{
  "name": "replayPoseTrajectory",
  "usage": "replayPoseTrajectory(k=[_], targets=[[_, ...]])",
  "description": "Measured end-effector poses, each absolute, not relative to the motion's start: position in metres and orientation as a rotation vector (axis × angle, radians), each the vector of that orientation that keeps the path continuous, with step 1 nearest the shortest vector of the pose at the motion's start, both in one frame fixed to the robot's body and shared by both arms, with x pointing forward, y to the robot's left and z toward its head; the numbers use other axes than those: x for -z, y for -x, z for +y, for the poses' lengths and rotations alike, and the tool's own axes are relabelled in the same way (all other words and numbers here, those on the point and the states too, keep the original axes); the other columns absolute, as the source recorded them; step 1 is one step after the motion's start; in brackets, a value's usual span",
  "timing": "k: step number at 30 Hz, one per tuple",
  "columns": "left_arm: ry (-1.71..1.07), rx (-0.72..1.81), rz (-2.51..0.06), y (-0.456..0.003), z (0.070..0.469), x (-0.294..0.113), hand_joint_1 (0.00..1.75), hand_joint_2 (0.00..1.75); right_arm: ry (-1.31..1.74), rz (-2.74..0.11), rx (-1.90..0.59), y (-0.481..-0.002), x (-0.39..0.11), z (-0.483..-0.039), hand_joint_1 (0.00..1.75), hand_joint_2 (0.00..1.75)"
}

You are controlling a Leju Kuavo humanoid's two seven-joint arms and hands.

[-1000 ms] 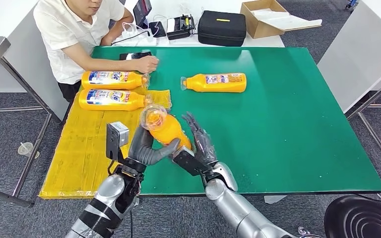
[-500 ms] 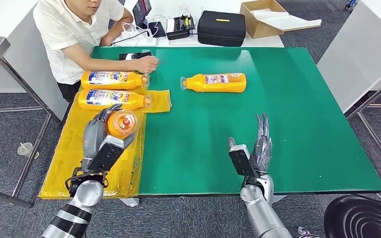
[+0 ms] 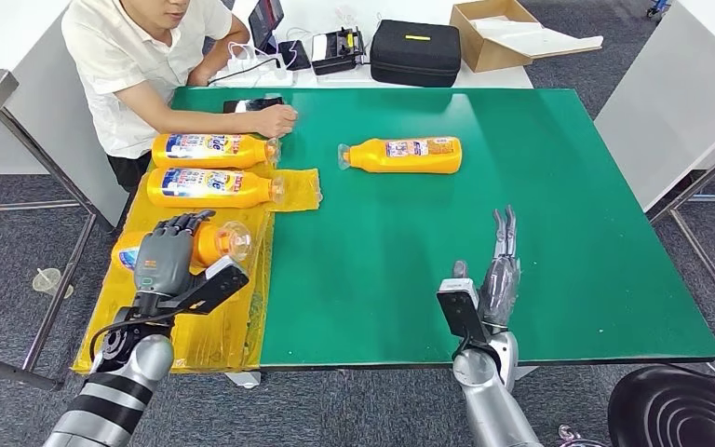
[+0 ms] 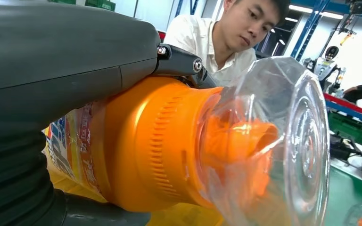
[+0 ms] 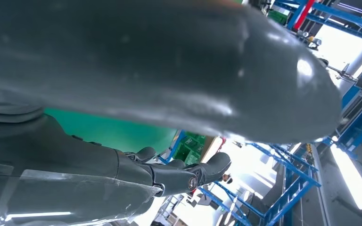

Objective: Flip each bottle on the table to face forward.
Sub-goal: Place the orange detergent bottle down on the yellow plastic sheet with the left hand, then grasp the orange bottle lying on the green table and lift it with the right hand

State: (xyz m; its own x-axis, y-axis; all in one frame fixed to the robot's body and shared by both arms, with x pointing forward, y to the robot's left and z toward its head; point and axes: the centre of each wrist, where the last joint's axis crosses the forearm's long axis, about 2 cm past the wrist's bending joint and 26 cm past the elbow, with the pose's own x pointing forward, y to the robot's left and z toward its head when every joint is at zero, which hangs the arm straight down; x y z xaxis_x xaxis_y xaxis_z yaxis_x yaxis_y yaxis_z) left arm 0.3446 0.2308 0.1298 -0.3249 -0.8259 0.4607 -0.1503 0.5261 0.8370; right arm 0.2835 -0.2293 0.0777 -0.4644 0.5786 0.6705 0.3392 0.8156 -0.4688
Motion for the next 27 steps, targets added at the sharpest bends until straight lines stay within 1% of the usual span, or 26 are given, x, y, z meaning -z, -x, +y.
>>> replayPoseTrajectory(k=[8,14,20,21,25,26,27], targets=[[-0.724,0.905,-1.743,-0.348,0.234,-0.126,1.75,1.75,0.653,-2.107,-0.316,-0.283,-0.079,-0.229,0.00,0.00],[-0.667,1.160,-1.557,-0.364,0.228,-0.124,1.75,1.75,0.607,-2.109,-0.282,-0.283,-0.077,-0.229,0.00,0.00],[-0.503,1.287,-1.488,-0.384,0.213,-0.127,1.73,1.75,0.560,-2.108,-0.259,-0.288,-0.077,-0.224,0.00,0.00],[-0.487,1.310,-1.475,-0.387,0.210,-0.129,1.68,1.75,0.555,-2.107,-0.254,-0.289,-0.077,-0.223,0.00,0.00],[-0.448,1.398,-1.418,-0.397,0.198,-0.133,0.91,1.75,0.535,-2.100,-0.238,-0.291,-0.077,-0.218,0.00,0.00],[-0.443,1.416,-1.405,-0.398,0.195,-0.133,0.74,1.75,0.531,-2.098,-0.237,-0.292,-0.076,-0.217,0.00,0.00],[-0.440,1.432,-1.393,-0.399,0.193,-0.133,0.49,1.75,0.527,-2.097,-0.236,-0.292,-0.076,-0.216,0.00,0.00]])
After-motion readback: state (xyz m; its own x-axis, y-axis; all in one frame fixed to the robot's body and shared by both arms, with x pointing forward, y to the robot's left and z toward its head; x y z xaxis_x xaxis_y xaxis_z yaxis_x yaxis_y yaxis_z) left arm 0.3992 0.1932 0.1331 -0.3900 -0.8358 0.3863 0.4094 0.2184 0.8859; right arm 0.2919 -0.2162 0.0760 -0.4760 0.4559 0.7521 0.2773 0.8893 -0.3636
